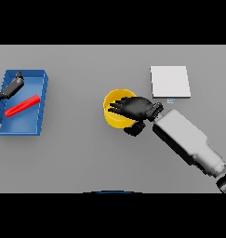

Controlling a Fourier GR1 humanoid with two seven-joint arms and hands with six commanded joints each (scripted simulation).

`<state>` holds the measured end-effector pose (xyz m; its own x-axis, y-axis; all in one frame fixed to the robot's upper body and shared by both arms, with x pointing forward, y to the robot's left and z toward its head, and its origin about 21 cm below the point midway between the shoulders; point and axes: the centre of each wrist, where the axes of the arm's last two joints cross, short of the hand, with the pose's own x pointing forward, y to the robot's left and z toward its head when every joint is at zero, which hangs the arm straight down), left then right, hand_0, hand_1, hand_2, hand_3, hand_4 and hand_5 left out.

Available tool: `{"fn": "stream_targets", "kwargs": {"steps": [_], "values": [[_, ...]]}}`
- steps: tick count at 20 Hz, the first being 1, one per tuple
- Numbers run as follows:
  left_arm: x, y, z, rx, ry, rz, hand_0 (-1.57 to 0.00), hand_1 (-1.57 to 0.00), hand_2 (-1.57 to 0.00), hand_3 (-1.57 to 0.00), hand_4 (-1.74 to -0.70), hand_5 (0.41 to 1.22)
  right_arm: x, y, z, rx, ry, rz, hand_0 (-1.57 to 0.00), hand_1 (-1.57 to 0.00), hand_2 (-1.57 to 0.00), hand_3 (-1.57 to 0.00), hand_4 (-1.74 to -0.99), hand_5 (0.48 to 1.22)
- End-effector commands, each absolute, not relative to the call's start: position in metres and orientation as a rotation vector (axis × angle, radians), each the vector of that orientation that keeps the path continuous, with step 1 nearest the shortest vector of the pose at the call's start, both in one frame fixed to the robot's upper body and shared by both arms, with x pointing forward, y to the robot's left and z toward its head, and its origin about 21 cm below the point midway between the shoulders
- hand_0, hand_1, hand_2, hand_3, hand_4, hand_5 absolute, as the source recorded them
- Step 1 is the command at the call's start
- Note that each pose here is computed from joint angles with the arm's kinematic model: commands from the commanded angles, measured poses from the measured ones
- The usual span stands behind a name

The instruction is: Pick up the red beaker and tilt it to pour out 1 green nut into yellow bowl. Pick up the yellow bowl and place it on the metallic measuring scale.

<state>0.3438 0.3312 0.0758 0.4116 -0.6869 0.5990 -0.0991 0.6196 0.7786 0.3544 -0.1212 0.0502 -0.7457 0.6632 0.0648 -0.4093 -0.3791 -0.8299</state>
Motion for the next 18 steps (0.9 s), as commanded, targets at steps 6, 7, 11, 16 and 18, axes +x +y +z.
{"fn": "stream_targets", "kwargs": {"steps": [6,7,11,16,18], "values": [[0.3457,0.3342,0.0761,0.854,-1.113,-0.427,0.0,0.0,0.0,0.0,-0.75,0.701,0.358,-0.1199,0.0465,-0.329,-1.092,2.117,-0.03,-0.04,-0.07,-0.14,-1.302,0.805],[0.3442,0.3356,0.0763,0.856,-1.109,-0.431,0.0,0.0,0.0,0.0,-0.75,0.701,0.3572,-0.1202,0.0468,-0.337,-1.089,2.117,-0.16,-0.14,-0.15,-0.18,-1.321,0.839],[0.3434,0.3319,0.0738,0.85,-1.106,-0.442,0.0,0.0,0.0,0.0,-0.76,0.703,0.3598,-0.1188,0.0484,-0.285,-1.098,2.133,-0.99,-0.98,-0.96,-0.55,-1.514,1.064],[0.342,0.3339,0.0778,0.865,-1.11,-0.446,0.0,0.0,0.0,0.0,-0.75,0.692,0.3579,-0.1205,0.0502,-0.274,-1.078,2.137,-1.38,-1.38,-1.23,-1.21,-1.666,1.17],[0.3429,0.3358,0.0769,0.866,-1.104,-0.445,0.0,0.0,0.0,0.0,-0.74,0.69,0.3549,-0.1224,0.0509,-0.279,-1.079,2.132,-1.45,-1.45,-1.27,-1.32,-1.693,1.188]]}}
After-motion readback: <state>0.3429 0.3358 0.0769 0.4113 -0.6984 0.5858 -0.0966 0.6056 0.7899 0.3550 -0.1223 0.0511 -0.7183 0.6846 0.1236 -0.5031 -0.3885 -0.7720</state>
